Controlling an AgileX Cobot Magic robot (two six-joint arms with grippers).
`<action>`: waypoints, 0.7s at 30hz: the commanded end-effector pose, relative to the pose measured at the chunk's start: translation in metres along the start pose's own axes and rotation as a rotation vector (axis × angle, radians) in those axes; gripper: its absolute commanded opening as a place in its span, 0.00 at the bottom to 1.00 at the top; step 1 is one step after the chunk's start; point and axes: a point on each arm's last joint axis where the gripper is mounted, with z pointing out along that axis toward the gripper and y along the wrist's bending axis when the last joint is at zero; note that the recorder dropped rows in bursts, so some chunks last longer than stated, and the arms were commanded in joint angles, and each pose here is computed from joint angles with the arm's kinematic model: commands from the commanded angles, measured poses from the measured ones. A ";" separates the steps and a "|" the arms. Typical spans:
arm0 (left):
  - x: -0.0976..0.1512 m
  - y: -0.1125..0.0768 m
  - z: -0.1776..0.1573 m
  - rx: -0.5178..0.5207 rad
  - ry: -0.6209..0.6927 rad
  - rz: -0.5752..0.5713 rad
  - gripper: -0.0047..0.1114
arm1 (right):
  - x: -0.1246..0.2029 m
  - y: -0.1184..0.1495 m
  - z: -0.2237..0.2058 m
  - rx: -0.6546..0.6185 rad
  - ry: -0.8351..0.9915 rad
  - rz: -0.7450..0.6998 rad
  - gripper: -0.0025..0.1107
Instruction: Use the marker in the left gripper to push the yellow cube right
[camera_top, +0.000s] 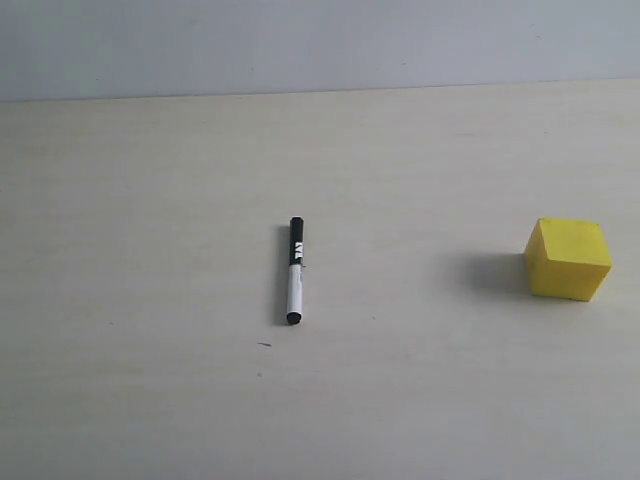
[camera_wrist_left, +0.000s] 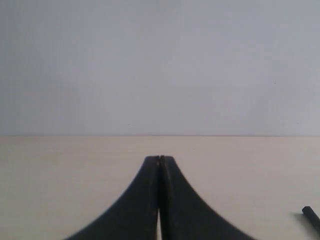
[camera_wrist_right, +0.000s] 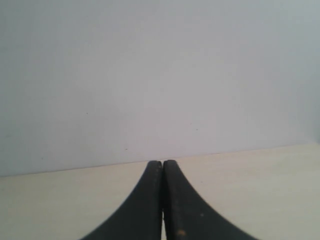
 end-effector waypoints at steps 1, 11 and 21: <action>0.001 0.000 0.000 -0.005 -0.003 0.012 0.04 | 0.001 0.000 0.000 -0.002 -0.003 -0.010 0.02; -0.002 0.001 0.000 -0.008 -0.027 0.008 0.04 | 0.001 0.000 0.000 -0.002 -0.003 -0.010 0.02; -0.001 0.001 0.000 -0.007 -0.023 0.000 0.04 | 0.001 0.000 0.000 -0.002 -0.003 -0.010 0.02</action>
